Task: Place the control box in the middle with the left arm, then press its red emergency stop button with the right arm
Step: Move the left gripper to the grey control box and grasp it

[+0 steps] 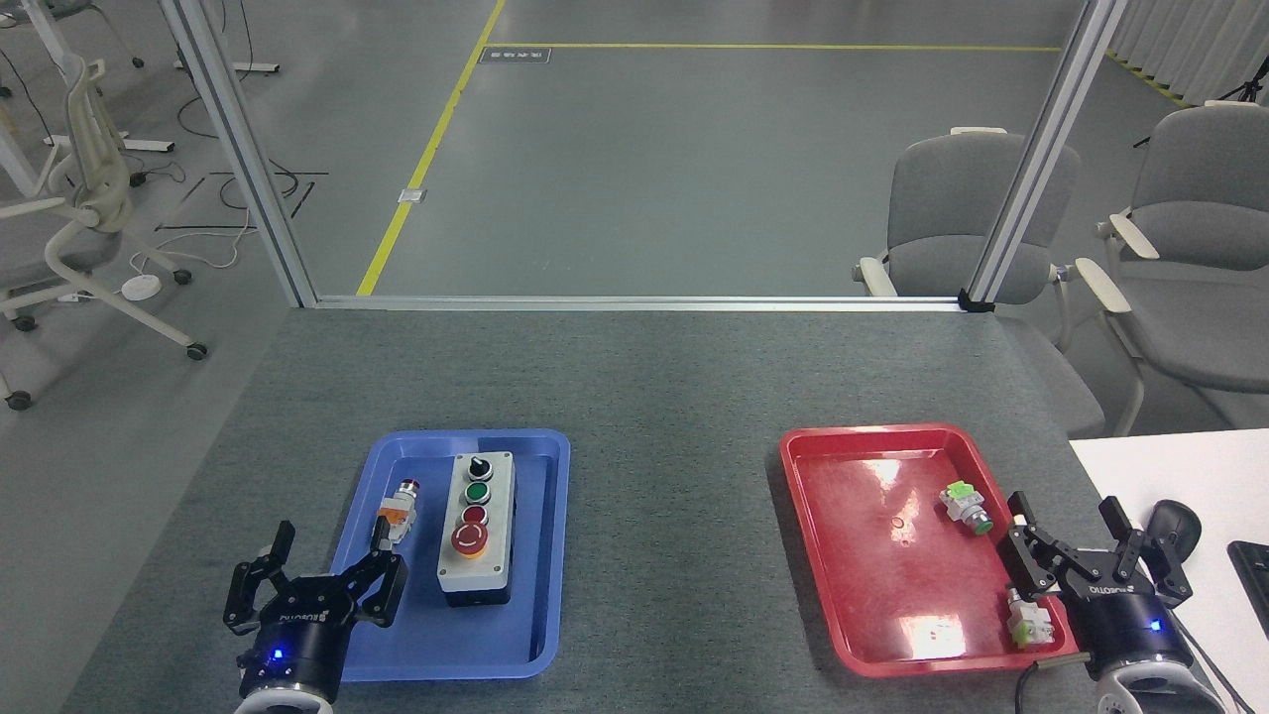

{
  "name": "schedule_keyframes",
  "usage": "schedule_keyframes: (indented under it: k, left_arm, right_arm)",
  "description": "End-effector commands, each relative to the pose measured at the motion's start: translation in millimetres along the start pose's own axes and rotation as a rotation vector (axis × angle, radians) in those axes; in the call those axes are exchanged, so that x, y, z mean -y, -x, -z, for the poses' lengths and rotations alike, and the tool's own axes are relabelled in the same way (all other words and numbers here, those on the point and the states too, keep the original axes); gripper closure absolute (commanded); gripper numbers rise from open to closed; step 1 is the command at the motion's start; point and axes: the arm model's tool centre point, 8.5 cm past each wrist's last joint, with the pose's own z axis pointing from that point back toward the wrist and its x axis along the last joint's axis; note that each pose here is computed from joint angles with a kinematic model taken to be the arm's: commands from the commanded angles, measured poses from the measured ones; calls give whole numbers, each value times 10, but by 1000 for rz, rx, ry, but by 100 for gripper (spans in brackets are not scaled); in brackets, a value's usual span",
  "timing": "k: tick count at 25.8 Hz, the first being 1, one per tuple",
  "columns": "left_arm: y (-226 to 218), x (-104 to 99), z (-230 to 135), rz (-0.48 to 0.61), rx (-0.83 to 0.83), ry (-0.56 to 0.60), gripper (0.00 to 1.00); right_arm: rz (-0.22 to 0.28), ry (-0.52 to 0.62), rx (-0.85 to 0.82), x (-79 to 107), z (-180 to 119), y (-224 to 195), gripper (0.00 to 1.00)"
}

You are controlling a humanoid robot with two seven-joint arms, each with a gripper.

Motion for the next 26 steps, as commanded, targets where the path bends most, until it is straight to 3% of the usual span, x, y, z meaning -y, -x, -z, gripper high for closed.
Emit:
schedule_keyframes:
  k: [1, 7, 10, 19, 26]
  left_arm:
    - [25, -16, 2, -8, -9, -12, 1]
    - [-15, -238, -11, -29, 3, -134, 1]
    - [-54, -238, -36, -46, -3, -135, 1]
    - [-681, 118, -176, -162, 16, -11, 1]
    - [-939, 580, -289, -176, 7, 150, 1]
  right_arm:
    - [1, 2, -3, -6, -2, -11, 2]
    - [6, -2, 1, -27, 0, -46, 2]
    - [24, -4, 3, -76, 0, -129, 2]
    - [19, -9, 6, -128, 10, -230, 2]
    - [19, -9, 7, -139, 22, -280, 2]
